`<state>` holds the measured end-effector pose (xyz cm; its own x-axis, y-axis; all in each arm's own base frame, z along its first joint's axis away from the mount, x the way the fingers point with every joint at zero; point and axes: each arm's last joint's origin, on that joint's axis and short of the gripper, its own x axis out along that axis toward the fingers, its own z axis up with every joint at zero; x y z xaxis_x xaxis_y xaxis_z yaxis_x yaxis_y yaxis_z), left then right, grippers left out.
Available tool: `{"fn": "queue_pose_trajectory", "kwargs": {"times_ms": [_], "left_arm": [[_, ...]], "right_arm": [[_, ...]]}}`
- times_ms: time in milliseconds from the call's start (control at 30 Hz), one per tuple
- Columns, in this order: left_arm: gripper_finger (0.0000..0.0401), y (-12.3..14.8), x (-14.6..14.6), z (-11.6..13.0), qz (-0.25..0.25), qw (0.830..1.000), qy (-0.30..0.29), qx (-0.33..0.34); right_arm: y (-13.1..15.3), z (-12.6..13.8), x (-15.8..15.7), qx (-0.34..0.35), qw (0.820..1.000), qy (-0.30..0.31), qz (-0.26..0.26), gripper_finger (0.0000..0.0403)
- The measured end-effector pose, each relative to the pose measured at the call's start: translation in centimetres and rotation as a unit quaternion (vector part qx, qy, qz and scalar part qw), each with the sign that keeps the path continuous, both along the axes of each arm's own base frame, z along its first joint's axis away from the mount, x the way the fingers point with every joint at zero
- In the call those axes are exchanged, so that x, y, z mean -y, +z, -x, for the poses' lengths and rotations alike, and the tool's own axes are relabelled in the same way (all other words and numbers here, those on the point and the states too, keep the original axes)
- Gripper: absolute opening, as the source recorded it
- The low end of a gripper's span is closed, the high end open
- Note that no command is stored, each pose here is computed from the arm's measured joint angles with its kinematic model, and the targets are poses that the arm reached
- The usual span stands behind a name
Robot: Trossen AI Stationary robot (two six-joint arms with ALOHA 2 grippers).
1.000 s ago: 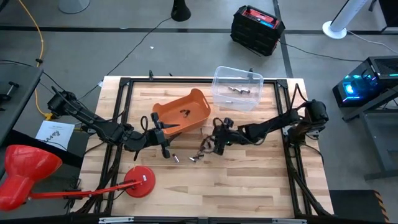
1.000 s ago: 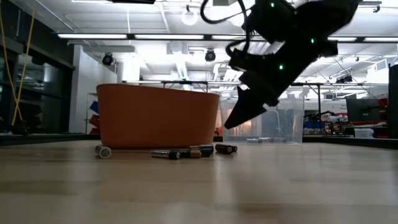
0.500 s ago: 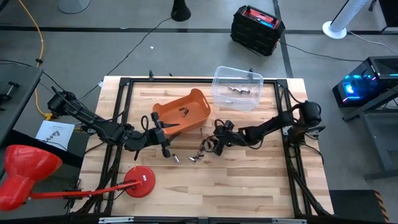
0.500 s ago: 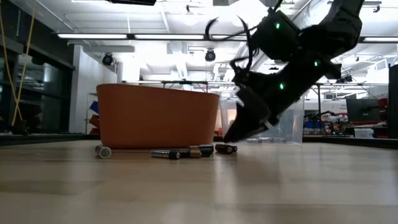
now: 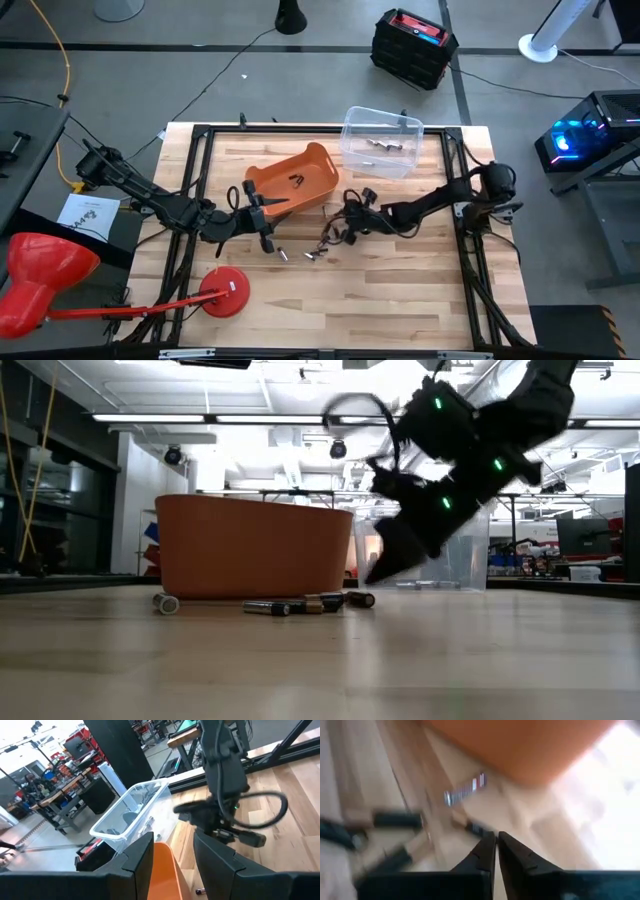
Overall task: Sort batteries
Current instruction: Put the black battery into the orange bin
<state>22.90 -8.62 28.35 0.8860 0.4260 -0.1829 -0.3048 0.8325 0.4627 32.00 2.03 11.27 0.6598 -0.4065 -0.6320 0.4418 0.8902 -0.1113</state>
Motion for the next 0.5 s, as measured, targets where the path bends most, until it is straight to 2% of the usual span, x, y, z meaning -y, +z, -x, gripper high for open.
{"fn": "queue_pose_trajectory", "kwargs": {"times_ms": [167,267,400,500], "left_arm": [[0.0131,0.0,0.0,0.0,0.000,1.000,0.000,0.000],[0.0131,0.0,0.0,0.0,0.000,1.000,0.000,0.001],[0.0131,0.0,0.0,0.0,0.001,1.000,0.000,0.001],[0.0131,0.0,0.0,0.0,0.001,1.000,0.000,0.001]], "right_arm": [[2.2,-0.9,0.0,-0.028,0.999,0.034,0.019,0.0002],[3.4,-1.9,0.4,-0.024,0.998,0.064,-0.004,0.0006],[3.4,-2.3,1.6,-0.047,0.991,0.121,-0.040,0.0036],[3.2,-2.1,2.6,-0.076,0.986,0.144,-0.025,0.0073]]}}
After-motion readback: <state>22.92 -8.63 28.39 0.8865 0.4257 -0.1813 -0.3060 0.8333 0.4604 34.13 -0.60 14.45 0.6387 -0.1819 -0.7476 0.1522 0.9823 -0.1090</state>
